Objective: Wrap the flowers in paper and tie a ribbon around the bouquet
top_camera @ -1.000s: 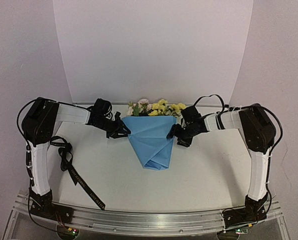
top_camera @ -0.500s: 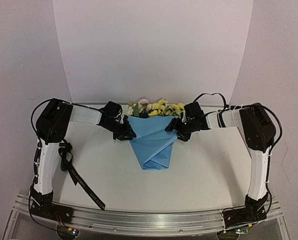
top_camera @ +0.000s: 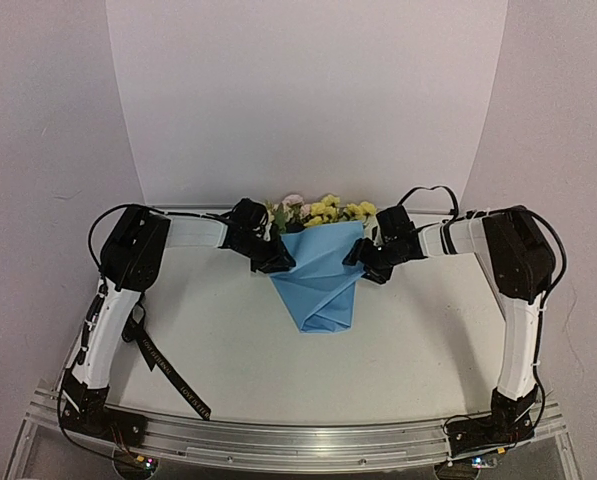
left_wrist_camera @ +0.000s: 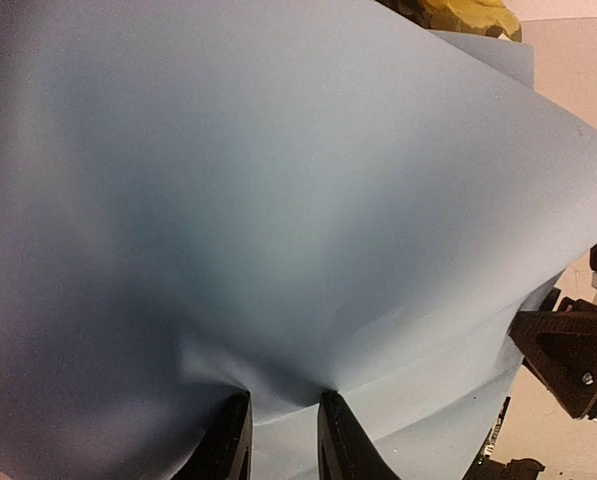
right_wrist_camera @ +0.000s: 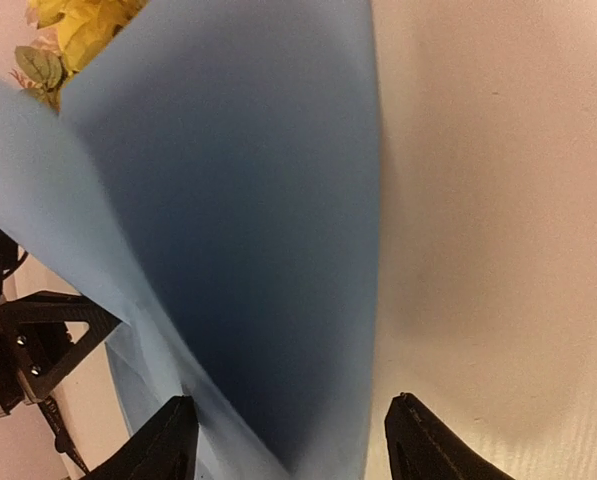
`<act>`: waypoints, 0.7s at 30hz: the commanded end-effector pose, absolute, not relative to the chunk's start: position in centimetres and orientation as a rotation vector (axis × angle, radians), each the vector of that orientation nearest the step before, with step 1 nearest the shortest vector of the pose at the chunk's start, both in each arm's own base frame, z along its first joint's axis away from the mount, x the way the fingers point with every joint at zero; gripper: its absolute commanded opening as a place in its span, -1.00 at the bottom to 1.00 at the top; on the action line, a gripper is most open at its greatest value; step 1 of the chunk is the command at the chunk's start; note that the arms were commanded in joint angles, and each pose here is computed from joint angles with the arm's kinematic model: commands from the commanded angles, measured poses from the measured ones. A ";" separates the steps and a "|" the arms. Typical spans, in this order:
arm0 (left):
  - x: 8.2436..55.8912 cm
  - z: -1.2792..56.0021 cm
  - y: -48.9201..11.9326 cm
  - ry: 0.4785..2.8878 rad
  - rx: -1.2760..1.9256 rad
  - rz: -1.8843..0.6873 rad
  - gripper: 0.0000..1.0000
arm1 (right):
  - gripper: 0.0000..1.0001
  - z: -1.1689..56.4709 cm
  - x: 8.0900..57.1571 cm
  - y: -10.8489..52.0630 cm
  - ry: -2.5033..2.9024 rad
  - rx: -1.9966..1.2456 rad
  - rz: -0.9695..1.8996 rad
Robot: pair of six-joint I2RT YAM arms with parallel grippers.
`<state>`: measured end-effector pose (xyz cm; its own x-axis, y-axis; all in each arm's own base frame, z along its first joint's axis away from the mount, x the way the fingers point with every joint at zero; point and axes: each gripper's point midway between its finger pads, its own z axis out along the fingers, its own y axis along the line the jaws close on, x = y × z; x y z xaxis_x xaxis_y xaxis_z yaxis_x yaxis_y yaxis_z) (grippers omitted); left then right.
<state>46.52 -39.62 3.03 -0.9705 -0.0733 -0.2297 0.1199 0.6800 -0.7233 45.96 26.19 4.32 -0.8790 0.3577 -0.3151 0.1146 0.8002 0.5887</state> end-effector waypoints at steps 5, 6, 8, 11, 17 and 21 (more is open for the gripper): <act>47.7 6.1 -40.7 2.576 0.049 -1.192 -0.45 | 0.54 6.1 46.3 25.4 2.568 0.285 0.772; 47.8 6.4 -40.7 2.572 0.060 -1.190 -0.44 | 0.52 5.8 46.4 25.6 2.575 0.284 0.783; 48.0 6.7 -41.0 2.570 0.074 -1.199 -0.44 | 0.46 5.3 46.8 26.0 2.584 0.289 0.806; 48.5 6.7 -41.3 2.567 0.076 -1.209 -0.44 | 0.24 4.5 47.5 26.5 2.590 0.299 0.828; 48.6 6.7 -41.6 2.569 0.084 -1.221 -0.45 | -0.14 3.6 48.4 26.3 2.590 0.335 0.819; 48.6 6.6 -41.6 2.570 0.089 -1.226 -0.45 | -0.41 3.7 48.6 26.0 2.580 0.354 0.810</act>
<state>48.24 -41.17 5.58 -0.9601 -0.0866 -0.2659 0.1474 0.6515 -0.7442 47.46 26.18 2.73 -0.9000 0.3333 -0.2810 0.1159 0.8044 0.5827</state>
